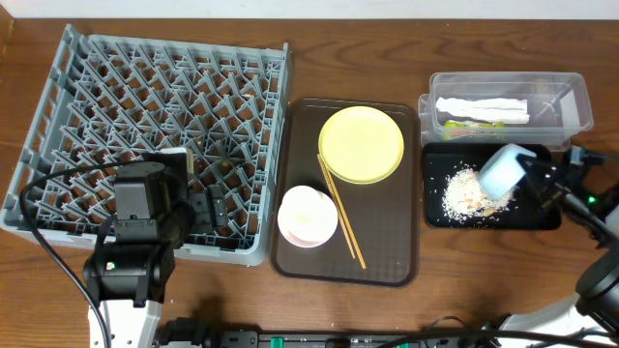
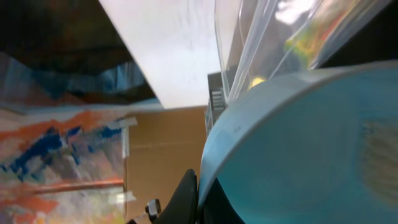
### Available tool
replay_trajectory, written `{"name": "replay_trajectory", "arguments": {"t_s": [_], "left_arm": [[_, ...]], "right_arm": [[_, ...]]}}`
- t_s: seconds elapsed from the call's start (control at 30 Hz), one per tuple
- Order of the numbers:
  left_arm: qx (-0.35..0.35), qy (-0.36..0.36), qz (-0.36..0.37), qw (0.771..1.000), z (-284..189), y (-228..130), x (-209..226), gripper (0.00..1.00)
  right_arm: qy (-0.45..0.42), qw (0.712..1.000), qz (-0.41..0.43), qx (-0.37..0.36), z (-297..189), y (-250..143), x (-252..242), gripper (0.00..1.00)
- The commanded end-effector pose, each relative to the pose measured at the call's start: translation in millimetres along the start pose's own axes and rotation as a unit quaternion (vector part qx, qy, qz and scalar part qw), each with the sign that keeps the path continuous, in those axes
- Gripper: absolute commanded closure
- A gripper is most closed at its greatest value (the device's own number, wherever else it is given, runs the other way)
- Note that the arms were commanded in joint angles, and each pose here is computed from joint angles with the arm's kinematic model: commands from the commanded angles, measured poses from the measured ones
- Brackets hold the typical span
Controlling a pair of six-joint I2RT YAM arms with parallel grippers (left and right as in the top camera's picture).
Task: Sort waste into correct bins and load items into the dishwasher
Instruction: 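Tip the blue bowl over the black tray to pour out rice, then place the empty blue bowl onto the yellow plate with the right gripper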
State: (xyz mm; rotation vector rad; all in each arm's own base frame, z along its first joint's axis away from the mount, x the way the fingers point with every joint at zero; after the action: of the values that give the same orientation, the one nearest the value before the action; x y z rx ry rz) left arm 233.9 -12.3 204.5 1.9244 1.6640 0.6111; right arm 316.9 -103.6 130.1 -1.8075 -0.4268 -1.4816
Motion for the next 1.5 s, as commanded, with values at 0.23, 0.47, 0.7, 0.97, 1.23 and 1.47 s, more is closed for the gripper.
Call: {"name": "replay_trajectory", "arguments": {"t_s": [0.23,0.47,0.7,0.97,1.23,1.47], "left_arm": [[-0.004,0.004,0.010,1.000,-4,4,1,0.11],[-0.002,0.004,0.010,1.000,-4,3,1,0.11],[-0.002,0.004,0.010,1.000,-4,3,1,0.11],[-0.002,0.004,0.010,1.000,-4,3,0,0.11],[-0.002,0.004,0.010,1.000,-4,3,1,0.11],[-0.002,0.004,0.010,1.000,-4,3,0,0.11]], "right_arm": [[-0.018,1.000,-0.013,0.017,15,-6,4,0.99],[-0.094,0.992,-0.076,0.039,44,-33,0,0.99],[-0.206,0.957,-0.200,0.037,63,-82,18,0.99],[-0.291,0.844,-0.449,0.040,125,-146,51,0.99],[-0.332,0.698,-0.634,0.009,206,-180,52,0.99],[-0.406,0.640,-0.646,0.089,259,-176,-50,0.99]]}}
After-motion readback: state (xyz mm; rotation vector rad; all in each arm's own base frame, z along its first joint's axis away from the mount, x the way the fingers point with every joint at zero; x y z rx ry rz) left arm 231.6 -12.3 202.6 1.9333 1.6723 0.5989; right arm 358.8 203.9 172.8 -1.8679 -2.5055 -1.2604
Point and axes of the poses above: each gripper's point midway between its finger pads, its own z axis out along the fingers, its own x axis along the line the jaws close on, y = z × x, the point moved 3 cm from there along -z, back along the fingers, and after that the axes turned 13 degrees about z, right-handed, at the moved point
